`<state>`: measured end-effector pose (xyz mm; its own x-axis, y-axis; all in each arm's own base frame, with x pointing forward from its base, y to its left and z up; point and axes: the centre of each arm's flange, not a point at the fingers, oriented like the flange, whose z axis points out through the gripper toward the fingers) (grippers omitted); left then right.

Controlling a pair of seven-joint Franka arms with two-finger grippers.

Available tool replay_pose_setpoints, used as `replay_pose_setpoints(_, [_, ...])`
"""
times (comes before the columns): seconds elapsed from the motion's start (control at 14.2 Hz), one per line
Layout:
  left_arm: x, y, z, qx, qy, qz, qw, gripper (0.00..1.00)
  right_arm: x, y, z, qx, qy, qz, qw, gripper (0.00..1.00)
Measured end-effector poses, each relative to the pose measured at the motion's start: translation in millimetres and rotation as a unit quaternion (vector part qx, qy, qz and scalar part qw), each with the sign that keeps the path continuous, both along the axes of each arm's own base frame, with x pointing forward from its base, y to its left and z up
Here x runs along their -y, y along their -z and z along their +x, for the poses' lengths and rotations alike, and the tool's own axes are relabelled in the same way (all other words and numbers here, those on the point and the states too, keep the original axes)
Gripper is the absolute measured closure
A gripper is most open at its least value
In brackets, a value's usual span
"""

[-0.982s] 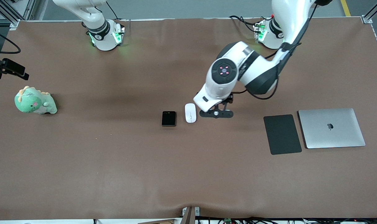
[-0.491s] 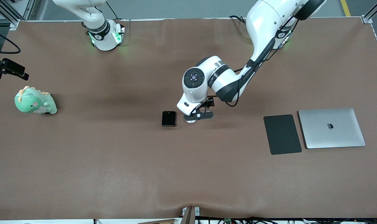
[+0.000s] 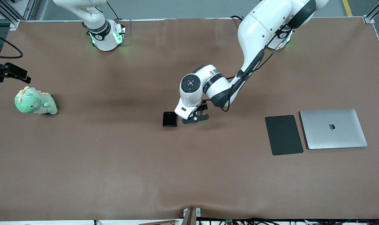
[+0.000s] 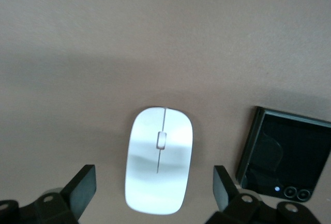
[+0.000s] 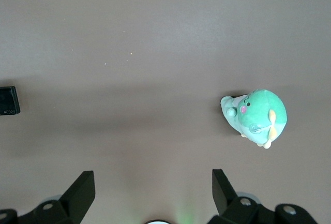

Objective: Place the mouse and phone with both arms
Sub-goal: 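Close the left gripper on the mouse while the right gripper reaches out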

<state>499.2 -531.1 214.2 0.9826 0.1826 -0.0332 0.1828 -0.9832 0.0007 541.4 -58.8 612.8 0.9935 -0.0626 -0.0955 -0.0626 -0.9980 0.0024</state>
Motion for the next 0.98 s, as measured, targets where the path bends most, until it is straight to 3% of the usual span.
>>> replay_pose_setpoints(0.49, [1,19,-4,0.009,0.014,0.015,1.000,0.00,4,34,19,-0.024,0.004,-0.002,1.000,0.00])
replay_pose_setpoints(0.98, [7,34,-16,0.006,0.030,0.026,0.999,0.09,4,58,30,-0.041,0.004,-0.003,0.999,0.00])
